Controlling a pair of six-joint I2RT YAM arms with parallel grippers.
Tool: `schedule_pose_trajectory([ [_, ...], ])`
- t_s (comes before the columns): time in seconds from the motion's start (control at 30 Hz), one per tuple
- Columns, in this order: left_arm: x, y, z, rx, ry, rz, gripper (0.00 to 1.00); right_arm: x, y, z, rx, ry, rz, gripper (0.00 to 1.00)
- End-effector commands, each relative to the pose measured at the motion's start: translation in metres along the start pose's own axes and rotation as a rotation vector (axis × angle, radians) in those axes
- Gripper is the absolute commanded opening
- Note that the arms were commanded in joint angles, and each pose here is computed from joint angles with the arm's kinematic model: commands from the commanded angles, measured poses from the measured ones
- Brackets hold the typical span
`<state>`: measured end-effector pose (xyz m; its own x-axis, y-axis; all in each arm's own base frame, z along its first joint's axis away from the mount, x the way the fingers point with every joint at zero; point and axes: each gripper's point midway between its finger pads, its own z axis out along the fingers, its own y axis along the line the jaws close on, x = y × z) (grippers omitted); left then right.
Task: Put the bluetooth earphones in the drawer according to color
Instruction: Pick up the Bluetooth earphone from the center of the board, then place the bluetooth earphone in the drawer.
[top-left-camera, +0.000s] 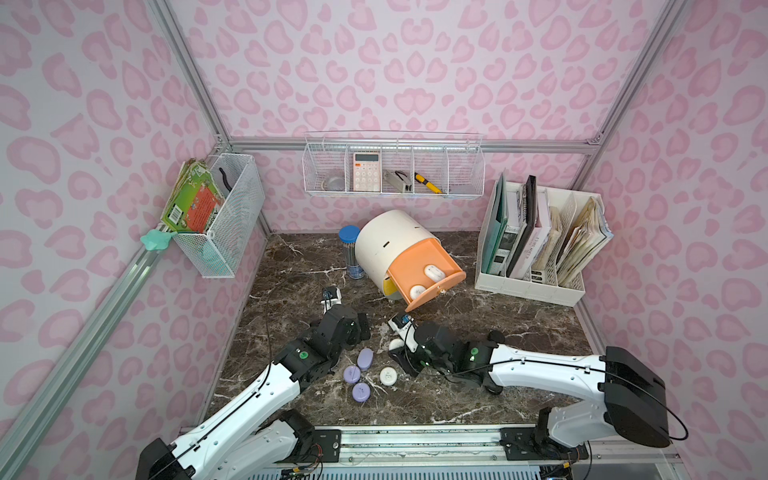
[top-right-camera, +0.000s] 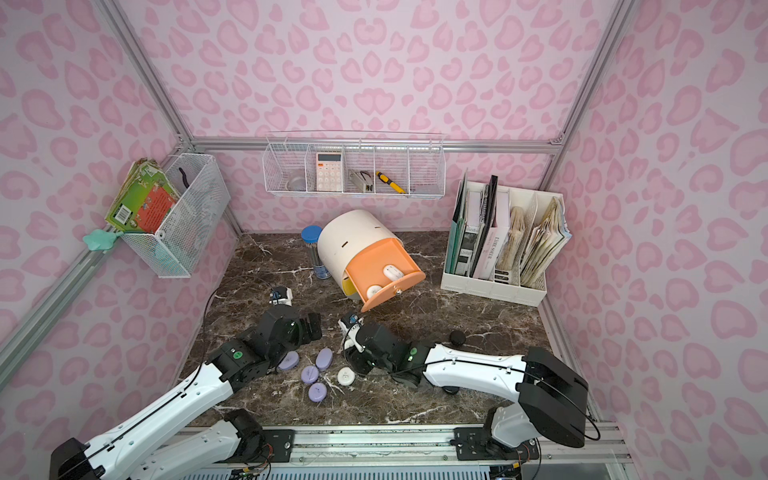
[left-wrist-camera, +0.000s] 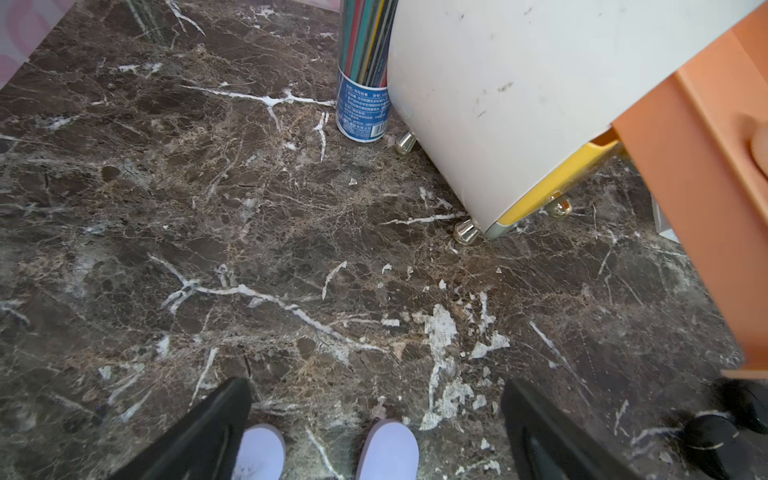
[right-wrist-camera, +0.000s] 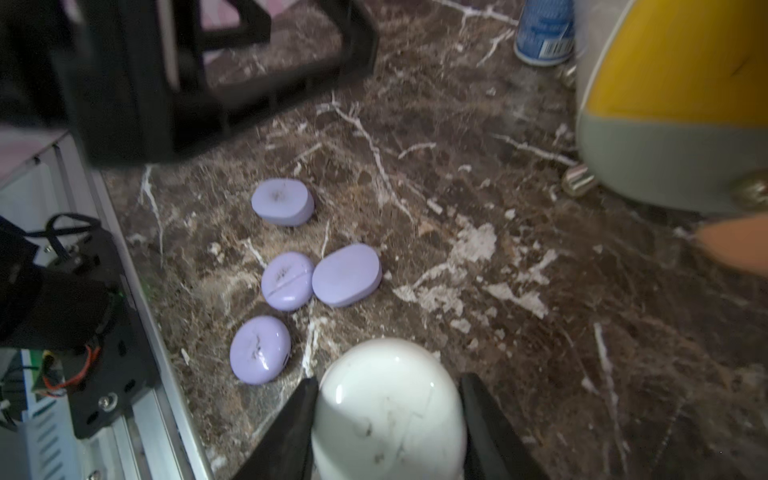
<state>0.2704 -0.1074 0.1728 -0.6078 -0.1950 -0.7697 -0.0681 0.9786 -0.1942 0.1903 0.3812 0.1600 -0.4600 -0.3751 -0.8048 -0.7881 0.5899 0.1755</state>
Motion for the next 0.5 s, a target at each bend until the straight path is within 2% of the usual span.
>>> schedule_pose_trajectory([
  [0.0,-0.001,0.007,-0.003,-0.023,-0.015,-0.006,0.99,-0.033,0.004,-0.010,-0.064,-0.057,-0.009,0.32],
  [0.13,-0.003,0.009,-0.006,-0.024,-0.028,-0.011,0.99,-0.083,-0.008,-0.018,-0.068,-0.148,0.011,0.31],
  [0.27,-0.001,0.009,-0.006,-0.019,-0.025,-0.012,0.99,-0.122,-0.040,-0.022,-0.001,-0.192,0.046,0.30],
  [0.47,0.000,0.005,-0.008,-0.012,0.008,-0.006,0.99,-0.156,-0.102,-0.035,0.104,-0.235,0.111,0.30],
])
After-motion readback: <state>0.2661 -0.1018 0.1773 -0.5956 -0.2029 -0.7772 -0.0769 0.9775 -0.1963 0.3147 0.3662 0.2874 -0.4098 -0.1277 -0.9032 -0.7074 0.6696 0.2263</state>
